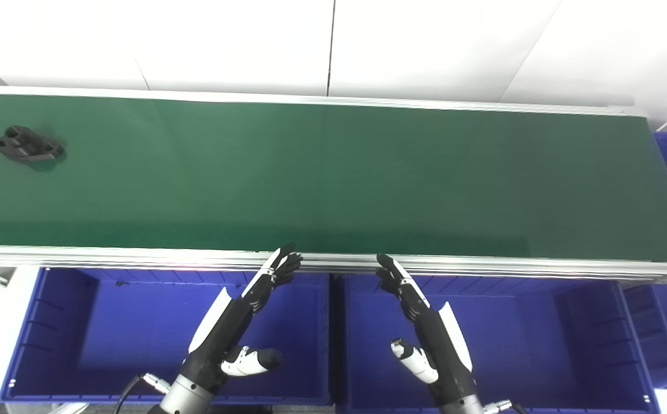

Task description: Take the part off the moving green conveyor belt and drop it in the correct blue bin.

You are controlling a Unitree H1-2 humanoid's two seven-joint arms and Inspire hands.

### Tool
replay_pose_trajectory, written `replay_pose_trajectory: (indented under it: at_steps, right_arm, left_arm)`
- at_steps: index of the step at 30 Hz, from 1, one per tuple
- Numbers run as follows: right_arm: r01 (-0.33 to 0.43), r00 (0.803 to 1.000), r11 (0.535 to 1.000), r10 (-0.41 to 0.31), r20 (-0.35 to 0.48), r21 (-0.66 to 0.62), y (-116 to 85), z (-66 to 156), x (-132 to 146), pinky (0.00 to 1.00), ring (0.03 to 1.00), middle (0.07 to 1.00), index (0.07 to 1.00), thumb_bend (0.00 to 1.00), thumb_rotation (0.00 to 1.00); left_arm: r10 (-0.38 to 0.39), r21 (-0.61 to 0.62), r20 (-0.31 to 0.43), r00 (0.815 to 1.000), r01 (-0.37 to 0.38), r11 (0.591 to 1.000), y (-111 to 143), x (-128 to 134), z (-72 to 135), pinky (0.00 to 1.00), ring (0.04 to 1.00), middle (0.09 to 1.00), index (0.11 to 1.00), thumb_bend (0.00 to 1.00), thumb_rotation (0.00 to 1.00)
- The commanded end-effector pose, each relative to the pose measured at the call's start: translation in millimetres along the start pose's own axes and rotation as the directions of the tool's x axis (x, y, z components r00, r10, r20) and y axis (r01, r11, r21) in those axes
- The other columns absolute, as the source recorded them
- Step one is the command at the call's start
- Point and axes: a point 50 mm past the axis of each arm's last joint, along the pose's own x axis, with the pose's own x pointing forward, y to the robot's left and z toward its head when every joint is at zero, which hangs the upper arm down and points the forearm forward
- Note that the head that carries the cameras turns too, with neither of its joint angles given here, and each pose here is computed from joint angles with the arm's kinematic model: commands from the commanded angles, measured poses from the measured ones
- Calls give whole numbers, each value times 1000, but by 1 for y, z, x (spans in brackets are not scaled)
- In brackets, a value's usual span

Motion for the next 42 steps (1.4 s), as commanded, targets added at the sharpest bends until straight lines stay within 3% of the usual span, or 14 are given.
replay_pose_trajectory:
  at_steps: [1, 35, 42]
  right_arm:
    - [5, 997, 1000, -5, 80, 3, 0, 10, 1, 878, 912, 944, 934, 824, 958]
    - [2, 997, 1000, -2, 77, -4, -1, 8, 2, 871, 909, 943, 936, 818, 951]
    - [4, 999, 1000, -3, 45, -3, -5, -1, -4, 871, 916, 942, 931, 827, 945]
  left_arm:
    - [7, 8, 55, 998, -8, 1000, 1, 0, 7, 906, 933, 946, 985, 804, 865]
    - [8, -3, 51, 999, -8, 1000, 0, 1, 5, 914, 939, 948, 986, 804, 851]
    - [-11, -41, 27, 1000, 12, 999, -6, 3, -5, 937, 940, 946, 982, 808, 823]
